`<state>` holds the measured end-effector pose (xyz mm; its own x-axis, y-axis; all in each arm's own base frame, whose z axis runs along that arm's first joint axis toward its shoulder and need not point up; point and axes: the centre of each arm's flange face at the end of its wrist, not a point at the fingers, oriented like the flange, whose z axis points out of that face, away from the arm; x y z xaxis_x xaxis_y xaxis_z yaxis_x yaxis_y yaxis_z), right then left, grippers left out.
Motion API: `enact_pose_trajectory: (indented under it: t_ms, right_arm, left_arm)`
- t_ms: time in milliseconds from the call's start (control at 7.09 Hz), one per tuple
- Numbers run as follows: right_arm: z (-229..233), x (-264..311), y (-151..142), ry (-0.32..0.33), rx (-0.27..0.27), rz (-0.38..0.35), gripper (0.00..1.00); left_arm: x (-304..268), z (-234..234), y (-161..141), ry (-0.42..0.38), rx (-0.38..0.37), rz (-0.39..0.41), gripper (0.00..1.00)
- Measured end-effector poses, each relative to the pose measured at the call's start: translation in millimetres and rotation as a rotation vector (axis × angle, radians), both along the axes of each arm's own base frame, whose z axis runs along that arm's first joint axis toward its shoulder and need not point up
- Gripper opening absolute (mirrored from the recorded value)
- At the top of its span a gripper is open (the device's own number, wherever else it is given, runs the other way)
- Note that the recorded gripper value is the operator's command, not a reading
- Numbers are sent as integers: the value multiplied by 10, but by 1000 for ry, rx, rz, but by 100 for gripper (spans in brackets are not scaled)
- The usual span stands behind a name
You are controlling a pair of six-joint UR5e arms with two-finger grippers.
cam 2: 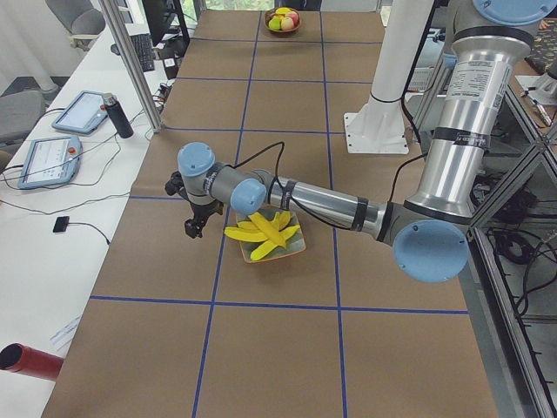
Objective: Transfer all bananas from basket to plate
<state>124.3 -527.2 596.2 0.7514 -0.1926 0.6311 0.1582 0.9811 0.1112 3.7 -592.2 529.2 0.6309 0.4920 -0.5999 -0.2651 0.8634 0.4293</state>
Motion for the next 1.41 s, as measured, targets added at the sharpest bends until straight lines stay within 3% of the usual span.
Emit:
enact_pose_trajectory:
  t_ms: [423, 705, 846, 1128, 1410]
  right_arm:
    - [545, 207, 521, -11, -52, 29, 100]
    - [742, 188, 691, -13, -49, 35, 100]
    - [780, 183, 714, -15, -44, 40, 100]
    - [848, 147, 723, -28, -77, 70, 100]
    - [861, 4, 685, -34, -115, 84, 100]
  left_arm:
    - [-985, 434, 298, -55, -183, -95, 100]
    - [-1090, 1138, 725, -72, -216, -120, 100]
    - [-1086, 1386, 842, -80, -193, -132, 100]
    - [-1026, 1331, 829, -73, -218, -221, 100]
    - [-757, 925, 757, -80, -216, -241, 100]
